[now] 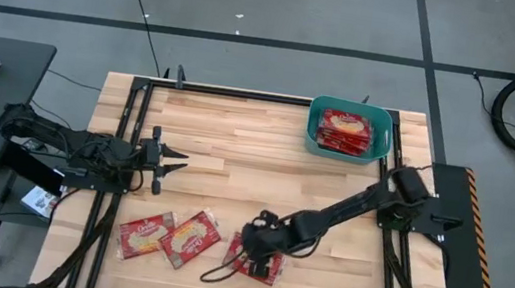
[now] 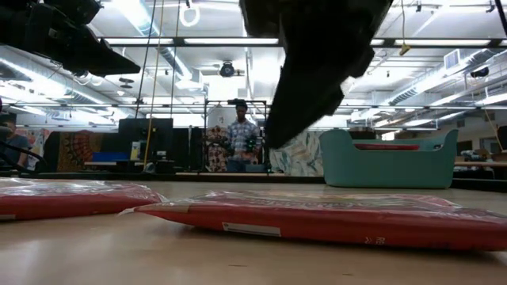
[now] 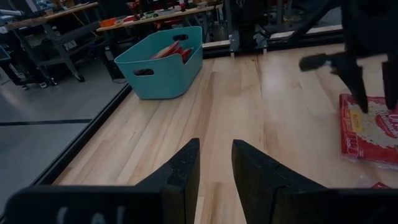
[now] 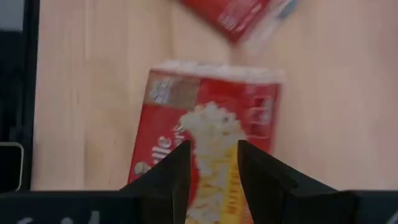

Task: Sort popcorn bags into baskets
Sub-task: Put the red popcorn bag into the blue bin

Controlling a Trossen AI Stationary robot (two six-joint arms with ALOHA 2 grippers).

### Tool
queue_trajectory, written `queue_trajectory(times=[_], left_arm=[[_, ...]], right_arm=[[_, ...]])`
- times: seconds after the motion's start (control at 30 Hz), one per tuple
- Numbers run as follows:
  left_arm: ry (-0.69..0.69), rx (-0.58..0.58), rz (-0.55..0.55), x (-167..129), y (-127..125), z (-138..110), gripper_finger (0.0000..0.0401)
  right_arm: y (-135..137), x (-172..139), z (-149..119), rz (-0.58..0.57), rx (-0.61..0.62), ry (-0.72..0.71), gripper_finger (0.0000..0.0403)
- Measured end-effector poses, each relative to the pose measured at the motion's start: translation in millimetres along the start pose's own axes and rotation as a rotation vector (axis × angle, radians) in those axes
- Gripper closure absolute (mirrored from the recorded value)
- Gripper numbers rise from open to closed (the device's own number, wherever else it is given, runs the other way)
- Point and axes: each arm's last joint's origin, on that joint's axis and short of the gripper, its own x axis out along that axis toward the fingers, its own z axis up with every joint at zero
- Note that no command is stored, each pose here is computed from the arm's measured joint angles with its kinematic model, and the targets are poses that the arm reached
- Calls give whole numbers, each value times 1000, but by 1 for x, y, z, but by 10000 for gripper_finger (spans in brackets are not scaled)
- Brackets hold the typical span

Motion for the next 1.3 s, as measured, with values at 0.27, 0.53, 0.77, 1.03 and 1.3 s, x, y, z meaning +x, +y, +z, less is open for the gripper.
queue_trajectory(times=[0.27, 0.53, 0.77, 1.03, 1.3], left_arm=[[0, 0, 0, 0, 0, 0, 303], [1, 0, 0, 0, 0, 0, 303], [1, 1, 0, 0, 0, 0, 303], [2, 3, 0, 0, 0, 0, 303], [2, 3, -1, 0, 0, 0, 303]], right_arm=[[-5, 23, -18, -75, 1, 208, 269], [-39, -6, -38, -518, -19, 412, 281], [-63, -23, -40, -726, -45, 524, 284], [-69, -48, -32, -719, 34, 506, 284], [-55, -61, -31, -688, 151, 391, 284]])
